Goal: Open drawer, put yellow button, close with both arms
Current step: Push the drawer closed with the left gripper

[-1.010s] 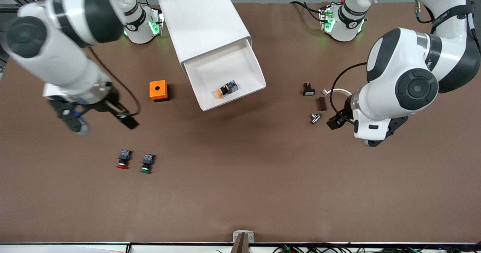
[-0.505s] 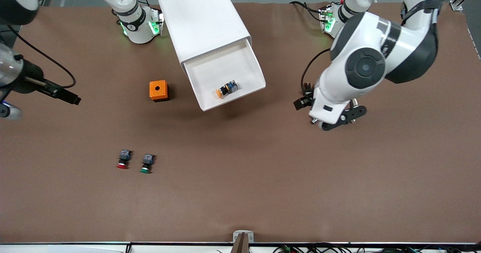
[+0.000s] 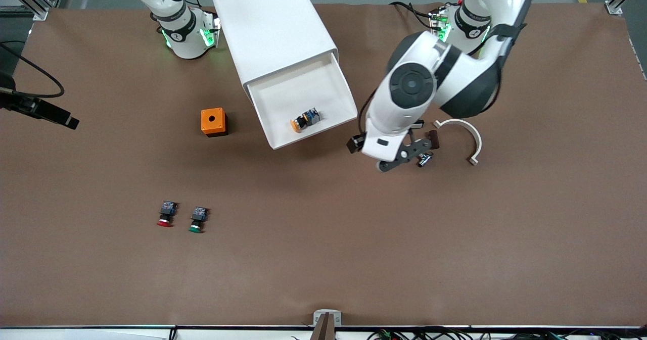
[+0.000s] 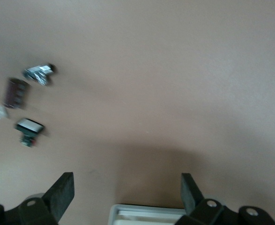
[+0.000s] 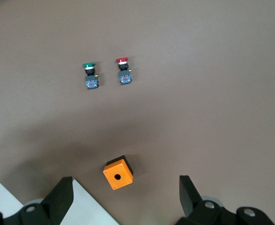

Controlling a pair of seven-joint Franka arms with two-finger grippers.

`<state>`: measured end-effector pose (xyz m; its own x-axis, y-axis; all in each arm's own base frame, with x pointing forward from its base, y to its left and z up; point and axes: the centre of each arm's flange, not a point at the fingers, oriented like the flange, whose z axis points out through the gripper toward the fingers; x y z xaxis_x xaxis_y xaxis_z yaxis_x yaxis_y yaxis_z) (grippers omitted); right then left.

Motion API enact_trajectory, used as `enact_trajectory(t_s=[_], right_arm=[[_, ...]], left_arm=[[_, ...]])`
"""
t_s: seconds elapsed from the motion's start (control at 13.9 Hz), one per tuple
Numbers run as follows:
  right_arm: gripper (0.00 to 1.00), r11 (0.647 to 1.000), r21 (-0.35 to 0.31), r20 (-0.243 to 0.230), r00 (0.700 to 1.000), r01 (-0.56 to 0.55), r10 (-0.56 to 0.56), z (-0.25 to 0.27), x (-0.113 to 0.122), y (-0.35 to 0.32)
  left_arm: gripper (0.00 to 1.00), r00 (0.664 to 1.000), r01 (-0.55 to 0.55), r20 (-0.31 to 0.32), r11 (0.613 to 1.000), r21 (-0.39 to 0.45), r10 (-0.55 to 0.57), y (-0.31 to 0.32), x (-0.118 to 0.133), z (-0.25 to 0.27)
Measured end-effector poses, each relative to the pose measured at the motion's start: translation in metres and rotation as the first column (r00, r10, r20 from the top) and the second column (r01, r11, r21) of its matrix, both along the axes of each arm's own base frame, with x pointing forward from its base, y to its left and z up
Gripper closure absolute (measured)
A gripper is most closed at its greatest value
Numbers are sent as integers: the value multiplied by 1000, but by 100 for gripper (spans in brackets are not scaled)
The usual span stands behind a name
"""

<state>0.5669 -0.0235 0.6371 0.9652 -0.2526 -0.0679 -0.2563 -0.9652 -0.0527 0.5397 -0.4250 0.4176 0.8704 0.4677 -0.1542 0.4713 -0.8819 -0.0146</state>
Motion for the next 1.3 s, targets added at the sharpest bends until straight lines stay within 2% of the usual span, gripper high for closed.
enact_trajectory(t_s=[0.29, 0.43, 0.65, 0.87, 1.3], right_arm=[[0, 992, -12, 30, 992, -125, 126, 14, -14, -15], [0, 983, -48, 34, 983, -177, 179, 14, -17, -18], [0, 975, -82, 87, 973, -208, 215, 10, -25, -10], [0, 972, -89, 96, 969, -218, 226, 6, -34, -10], [0, 972, -86, 91, 970, -219, 227, 4, -34, -5]], left_arm=[[0, 999, 18, 30, 1000, -15, -18, -38, -14, -32], [0, 998, 53, 36, 999, 4, -53, -53, -24, -45], [0, 994, 105, 35, 994, 30, -106, -74, -44, -59], [0, 993, 118, 25, 992, 41, -119, -100, -72, -65], [0, 991, 133, -21, 990, 51, -132, -150, -145, -74]])
